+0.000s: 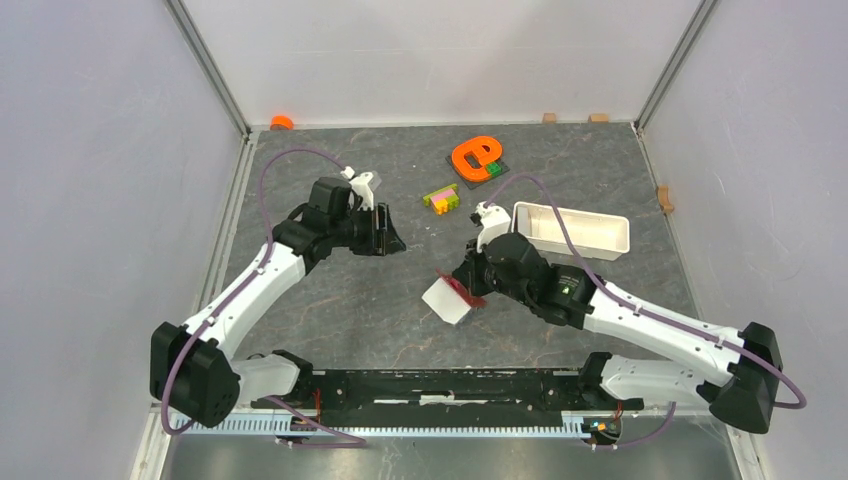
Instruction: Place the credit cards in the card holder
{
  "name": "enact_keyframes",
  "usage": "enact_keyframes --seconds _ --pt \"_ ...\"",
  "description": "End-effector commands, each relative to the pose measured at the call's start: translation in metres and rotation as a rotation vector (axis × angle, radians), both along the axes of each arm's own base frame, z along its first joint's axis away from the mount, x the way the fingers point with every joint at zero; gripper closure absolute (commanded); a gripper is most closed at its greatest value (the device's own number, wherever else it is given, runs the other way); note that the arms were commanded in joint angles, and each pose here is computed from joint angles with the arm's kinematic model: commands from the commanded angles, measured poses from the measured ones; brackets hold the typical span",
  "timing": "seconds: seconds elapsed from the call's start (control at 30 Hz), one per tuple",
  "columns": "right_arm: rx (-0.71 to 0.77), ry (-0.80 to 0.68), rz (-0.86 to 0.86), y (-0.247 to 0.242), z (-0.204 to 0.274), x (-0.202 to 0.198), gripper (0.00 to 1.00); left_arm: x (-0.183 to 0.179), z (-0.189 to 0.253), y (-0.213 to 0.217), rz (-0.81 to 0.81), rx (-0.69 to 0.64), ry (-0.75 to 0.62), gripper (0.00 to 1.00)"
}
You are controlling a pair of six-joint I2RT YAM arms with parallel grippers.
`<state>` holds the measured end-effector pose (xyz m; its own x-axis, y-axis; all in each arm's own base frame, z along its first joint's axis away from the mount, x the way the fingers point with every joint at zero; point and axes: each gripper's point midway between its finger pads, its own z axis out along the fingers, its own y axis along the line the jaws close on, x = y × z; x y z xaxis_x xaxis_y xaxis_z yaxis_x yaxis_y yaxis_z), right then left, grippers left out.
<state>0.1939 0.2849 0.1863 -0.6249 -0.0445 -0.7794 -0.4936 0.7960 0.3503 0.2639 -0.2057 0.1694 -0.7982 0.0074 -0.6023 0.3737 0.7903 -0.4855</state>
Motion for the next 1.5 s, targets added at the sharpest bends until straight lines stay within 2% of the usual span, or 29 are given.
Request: enact_keyframes --seconds 0.0,0.07,0.13,0.43,0.63,0.73,0.97,1.1,1.2,1.47 --pt "-0.016 -0.053 -0.219 -0.036 0.019 0.022 1.00 0.009 0.009 0.004 -0.009 0.001 -0.075 0.41" --pt "0.011 -0.064 -0.253 -0.045 0.021 0.025 1.00 0.011 0.009 0.006 -0.002 0.001 -0.076 0.41" --pt "0.053 -0.091 -0.207 -0.040 0.031 0.023 1.00 0.012 0.009 0.007 0.002 0.000 -0.074 0.41" --pt "0.240 -0.051 0.120 0.029 0.073 -0.010 1.00 0.013 0.014 0.011 0.013 -0.008 -0.090 0.41" --pt "0.262 -0.058 0.082 0.026 0.084 -0.008 1.00 0.014 0.015 0.015 0.021 0.003 -0.099 0.41" --pt "0.166 -0.041 -0.020 0.008 0.056 0.003 1.00 0.014 0.015 0.015 0.019 0.004 -0.098 0.41" --pt "-0.119 0.070 -0.205 -0.055 -0.051 0.016 1.00 0.012 0.012 0.015 0.012 0.006 -0.088 0.41" --pt "-0.222 0.089 -0.254 -0.084 -0.078 0.012 1.00 0.010 0.010 0.012 0.002 -0.005 -0.074 0.41" --pt "-0.217 0.083 -0.217 -0.080 -0.079 0.010 1.00 0.009 0.008 0.010 -0.007 -0.014 -0.058 0.41" --pt "-0.068 0.105 -0.020 -0.019 -0.087 0.000 1.00 -0.001 -0.004 -0.004 -0.016 -0.100 0.037 0.43"
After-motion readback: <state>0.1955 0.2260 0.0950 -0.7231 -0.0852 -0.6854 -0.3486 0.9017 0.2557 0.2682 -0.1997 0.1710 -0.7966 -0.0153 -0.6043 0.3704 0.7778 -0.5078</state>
